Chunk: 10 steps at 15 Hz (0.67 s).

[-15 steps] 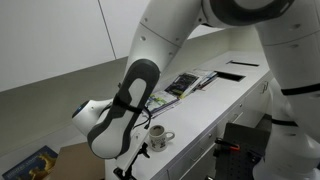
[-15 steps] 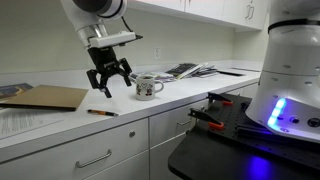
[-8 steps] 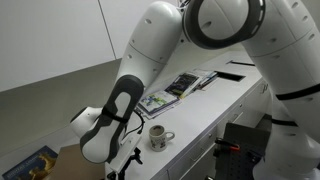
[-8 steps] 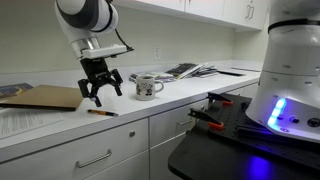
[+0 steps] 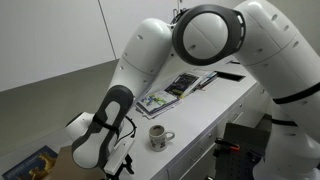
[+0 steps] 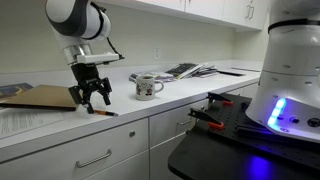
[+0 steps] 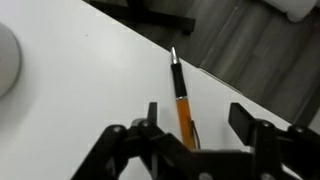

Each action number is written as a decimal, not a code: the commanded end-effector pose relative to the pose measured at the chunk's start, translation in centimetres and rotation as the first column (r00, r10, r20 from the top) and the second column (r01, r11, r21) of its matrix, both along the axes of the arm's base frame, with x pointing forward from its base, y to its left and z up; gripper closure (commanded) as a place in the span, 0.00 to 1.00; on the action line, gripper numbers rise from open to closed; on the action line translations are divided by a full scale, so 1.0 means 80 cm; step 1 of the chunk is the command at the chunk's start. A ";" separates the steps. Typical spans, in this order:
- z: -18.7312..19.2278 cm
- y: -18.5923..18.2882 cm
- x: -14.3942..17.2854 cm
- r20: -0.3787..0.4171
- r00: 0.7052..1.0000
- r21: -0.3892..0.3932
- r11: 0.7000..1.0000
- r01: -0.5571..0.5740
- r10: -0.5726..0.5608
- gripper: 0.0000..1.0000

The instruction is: Put the yellow pen inside the white mug

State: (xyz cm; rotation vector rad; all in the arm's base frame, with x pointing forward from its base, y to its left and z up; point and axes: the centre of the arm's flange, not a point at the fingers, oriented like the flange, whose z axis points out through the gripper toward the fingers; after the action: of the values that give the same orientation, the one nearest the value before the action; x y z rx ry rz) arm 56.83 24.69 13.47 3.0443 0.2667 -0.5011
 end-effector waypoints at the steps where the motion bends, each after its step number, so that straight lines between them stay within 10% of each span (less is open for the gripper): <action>1: -0.009 0.012 0.016 -0.024 1.000 0.021 1.000 -0.017 0.018 0.51; 7: -0.011 0.019 0.017 0.023 0.997 0.016 0.997 -0.078 0.077 0.97; 10: -0.006 0.019 0.014 0.033 0.994 0.025 0.994 -0.108 0.107 0.96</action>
State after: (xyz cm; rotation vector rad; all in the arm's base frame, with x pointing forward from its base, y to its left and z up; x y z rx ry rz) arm 57.95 26.22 12.46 3.0444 0.3639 -0.4752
